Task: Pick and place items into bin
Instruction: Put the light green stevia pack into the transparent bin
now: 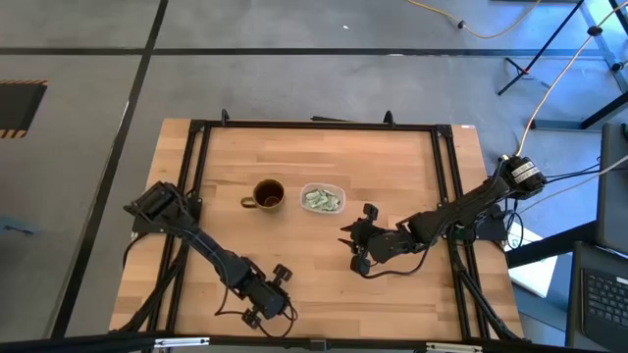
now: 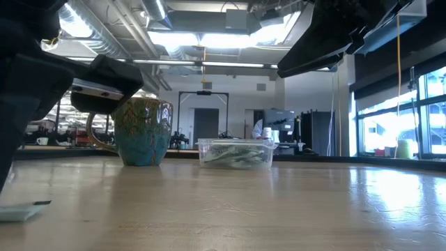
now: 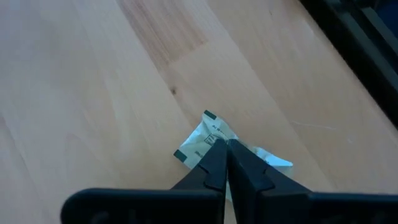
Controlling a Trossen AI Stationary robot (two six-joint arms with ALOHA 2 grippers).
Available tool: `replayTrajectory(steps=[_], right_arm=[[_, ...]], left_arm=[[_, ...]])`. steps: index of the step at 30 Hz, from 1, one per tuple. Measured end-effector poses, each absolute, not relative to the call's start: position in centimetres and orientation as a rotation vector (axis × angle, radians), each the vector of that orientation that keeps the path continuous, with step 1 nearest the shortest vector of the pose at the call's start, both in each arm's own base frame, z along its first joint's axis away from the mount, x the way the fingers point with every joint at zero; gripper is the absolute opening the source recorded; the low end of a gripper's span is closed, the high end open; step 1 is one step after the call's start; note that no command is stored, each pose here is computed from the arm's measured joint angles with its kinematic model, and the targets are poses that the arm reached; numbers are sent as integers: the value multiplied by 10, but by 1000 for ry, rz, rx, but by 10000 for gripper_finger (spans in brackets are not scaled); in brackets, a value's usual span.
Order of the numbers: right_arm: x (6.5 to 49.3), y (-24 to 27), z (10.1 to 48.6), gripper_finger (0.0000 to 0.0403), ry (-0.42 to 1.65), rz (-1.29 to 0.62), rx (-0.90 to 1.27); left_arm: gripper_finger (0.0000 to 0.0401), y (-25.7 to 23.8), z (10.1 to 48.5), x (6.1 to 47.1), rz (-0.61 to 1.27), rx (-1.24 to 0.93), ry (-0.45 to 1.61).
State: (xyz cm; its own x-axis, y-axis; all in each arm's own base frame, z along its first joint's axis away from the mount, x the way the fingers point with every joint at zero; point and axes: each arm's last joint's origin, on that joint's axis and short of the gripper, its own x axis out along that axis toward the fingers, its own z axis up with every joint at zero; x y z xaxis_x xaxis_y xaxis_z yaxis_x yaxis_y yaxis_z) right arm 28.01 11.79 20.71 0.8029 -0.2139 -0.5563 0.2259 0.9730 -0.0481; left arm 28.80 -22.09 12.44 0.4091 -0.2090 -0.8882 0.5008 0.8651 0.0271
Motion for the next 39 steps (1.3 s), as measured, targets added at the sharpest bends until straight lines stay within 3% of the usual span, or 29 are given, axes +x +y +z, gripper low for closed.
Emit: replayTrajectory(steps=[7,16,20,24,30,39], right_arm=[[280,118,207,141,594,-235,17],[280,118,207,141,596,-235,15],[280,118,207,141,600,-235,11],[279,118,206,141,607,-237,8],[279,117,205,141,616,-239,3],[278,117,205,141,620,-239,0]], left_arm=[[4,-202,162,284,-397,318,1022],[5,-120,241,305,143,372,705],[2,-71,252,323,159,365,670],[6,-25,245,341,83,305,663],[5,30,221,352,160,227,742],[7,47,179,368,129,175,811]])
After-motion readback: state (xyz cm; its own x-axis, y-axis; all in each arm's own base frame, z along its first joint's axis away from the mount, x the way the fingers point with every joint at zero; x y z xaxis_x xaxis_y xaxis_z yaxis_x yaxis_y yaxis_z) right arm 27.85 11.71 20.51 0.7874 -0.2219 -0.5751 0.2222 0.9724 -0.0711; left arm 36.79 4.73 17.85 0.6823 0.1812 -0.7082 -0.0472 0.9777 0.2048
